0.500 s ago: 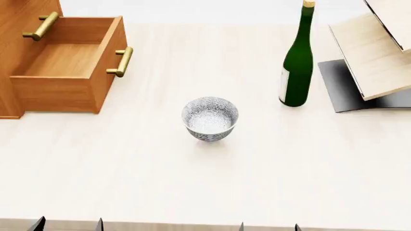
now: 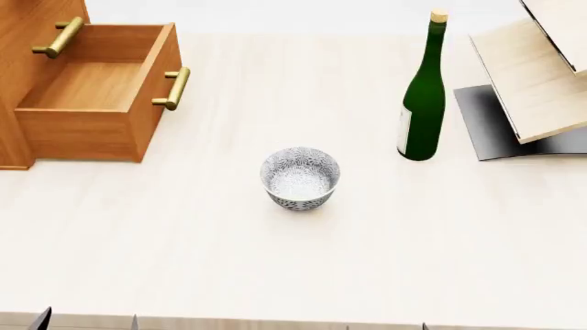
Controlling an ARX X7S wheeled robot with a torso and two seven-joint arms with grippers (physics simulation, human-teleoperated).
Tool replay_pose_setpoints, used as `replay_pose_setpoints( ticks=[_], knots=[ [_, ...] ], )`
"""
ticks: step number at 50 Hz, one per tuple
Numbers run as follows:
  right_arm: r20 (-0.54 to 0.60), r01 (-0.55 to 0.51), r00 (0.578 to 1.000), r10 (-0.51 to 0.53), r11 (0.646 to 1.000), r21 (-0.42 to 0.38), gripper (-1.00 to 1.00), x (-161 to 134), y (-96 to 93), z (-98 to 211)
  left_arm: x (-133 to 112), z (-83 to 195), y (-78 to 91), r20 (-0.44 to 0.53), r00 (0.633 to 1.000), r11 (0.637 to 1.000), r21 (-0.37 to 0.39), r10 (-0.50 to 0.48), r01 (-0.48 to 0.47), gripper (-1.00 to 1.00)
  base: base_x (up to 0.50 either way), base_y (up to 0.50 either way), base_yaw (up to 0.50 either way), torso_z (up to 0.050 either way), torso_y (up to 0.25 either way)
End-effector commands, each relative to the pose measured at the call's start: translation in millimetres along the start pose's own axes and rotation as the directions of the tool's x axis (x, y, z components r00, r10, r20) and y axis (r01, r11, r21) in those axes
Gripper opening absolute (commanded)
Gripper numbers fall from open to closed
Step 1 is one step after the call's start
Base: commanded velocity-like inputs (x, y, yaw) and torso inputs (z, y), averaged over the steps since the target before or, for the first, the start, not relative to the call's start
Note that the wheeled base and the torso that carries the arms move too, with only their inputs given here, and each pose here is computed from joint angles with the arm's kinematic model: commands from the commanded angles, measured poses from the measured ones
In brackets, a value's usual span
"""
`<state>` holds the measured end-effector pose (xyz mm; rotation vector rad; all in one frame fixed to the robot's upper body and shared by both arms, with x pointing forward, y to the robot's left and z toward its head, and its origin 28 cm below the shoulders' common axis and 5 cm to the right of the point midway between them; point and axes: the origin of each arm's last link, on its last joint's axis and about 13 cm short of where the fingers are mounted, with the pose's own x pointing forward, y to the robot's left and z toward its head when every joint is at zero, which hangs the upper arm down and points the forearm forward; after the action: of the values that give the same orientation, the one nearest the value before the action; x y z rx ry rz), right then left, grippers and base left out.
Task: Close the bottom drawer of the cabinet.
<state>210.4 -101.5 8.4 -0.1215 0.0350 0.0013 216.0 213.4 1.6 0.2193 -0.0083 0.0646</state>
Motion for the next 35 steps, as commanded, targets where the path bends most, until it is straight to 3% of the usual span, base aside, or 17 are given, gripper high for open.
replay_pose_setpoints(
  ticks=[1,6,10,18,27,33,35],
  knots=[
    [-0.088,0.063,0.994,-0.064,0.998,-0.009,1.00,2,0.2,-6,-2,-5,2.2,0.016,1.000,0.998,0.063,-0.011,0.010,1.00,0.00,0.00,0.00,0.000,0.000],
    [-0.085,0.063,0.994,-0.071,0.994,-0.090,1.00,3,0.9,-7,-2,-5,1.5,-0.004,1.000,0.995,0.093,-0.021,0.021,1.00,0.00,0.00,0.00,0.000,0.000],
    [-0.070,0.034,0.997,-0.036,0.999,-0.023,1.00,-1,-0.7,1,-2,-2,2.6,-0.003,1.000,0.996,0.088,-0.021,0.021,1.00,0.00,0.00,0.00,0.000,0.000],
    [-0.040,0.051,0.998,-0.055,0.995,-0.088,1.00,3,-3.0,15,0,16,10.4,0.023,1.000,0.989,0.149,0.019,-0.022,1.00,0.00,0.00,0.00,0.000,0.000],
    [0.023,0.038,0.999,-0.037,0.998,-0.055,1.00,4,-9.5,52,4,49,24.8,0.092,0.995,0.985,0.164,0.046,-0.061,1.00,0.00,0.00,0.00,0.000,0.000],
    [0.094,0.043,0.995,-0.033,0.993,-0.114,1.00,7,-11.6,84,4,77,30.0,0.152,0.987,0.986,0.148,0.056,-0.079,1.00,0.00,0.00,0.00,0.000,0.000],
    [0.110,0.048,0.993,-0.037,0.994,-0.099,1.00,8,-12.4,94,4,85,31.8,0.164,0.985,0.986,0.144,0.061,-0.085,1.00,0.00,0.00,0.00,0.000,0.000]
  ],
)
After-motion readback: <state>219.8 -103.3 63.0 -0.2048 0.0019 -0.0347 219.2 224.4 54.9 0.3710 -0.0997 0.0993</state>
